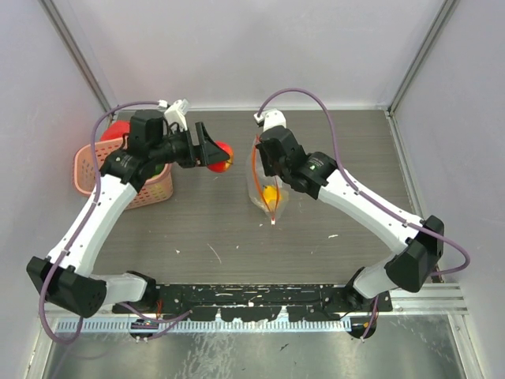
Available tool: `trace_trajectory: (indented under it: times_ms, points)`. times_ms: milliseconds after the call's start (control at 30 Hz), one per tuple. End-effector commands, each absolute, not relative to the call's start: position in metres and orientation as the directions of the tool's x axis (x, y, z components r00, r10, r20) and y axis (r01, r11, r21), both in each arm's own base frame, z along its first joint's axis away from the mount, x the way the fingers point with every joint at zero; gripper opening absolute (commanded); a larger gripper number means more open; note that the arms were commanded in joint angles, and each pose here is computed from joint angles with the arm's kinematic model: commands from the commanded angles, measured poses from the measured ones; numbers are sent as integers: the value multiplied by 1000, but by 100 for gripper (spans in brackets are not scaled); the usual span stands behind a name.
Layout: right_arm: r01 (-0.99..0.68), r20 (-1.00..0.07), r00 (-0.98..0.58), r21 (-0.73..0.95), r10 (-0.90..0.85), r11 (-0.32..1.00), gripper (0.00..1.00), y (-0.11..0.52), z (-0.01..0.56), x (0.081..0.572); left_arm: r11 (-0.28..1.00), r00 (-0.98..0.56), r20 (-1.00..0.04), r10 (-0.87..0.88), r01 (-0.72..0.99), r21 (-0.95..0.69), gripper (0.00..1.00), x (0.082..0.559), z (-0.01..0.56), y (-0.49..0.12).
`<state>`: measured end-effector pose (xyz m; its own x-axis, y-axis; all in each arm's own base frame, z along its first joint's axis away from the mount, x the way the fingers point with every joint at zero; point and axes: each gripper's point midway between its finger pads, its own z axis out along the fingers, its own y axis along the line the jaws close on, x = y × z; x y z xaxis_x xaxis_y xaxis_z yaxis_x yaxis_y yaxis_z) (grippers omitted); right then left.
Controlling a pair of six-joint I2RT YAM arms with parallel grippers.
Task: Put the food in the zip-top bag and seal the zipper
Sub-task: Place the fake fruit in the zipper food storage bag.
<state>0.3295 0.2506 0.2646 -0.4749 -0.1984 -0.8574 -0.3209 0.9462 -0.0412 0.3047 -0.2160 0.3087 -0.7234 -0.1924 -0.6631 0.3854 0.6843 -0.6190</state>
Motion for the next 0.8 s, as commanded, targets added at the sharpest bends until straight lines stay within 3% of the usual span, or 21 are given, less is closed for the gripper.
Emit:
trace_trajectory:
  times_ms: [0, 467, 767]
  points:
    - [-346, -898, -421, 29, -128, 938, 0, 270, 293, 337, 599, -619, -755, -216, 527, -603, 38, 285, 364, -228]
    - [-380, -912, -404, 99, -69, 920, 0, 273, 315, 327, 458, -569, -770, -289, 624, -633, 37, 242, 385, -269]
    - [-386, -910, -411, 119, -55, 915, 0, 273, 316, 323, 403, -537, -795, -284, 685, -607, 36, 227, 366, -298]
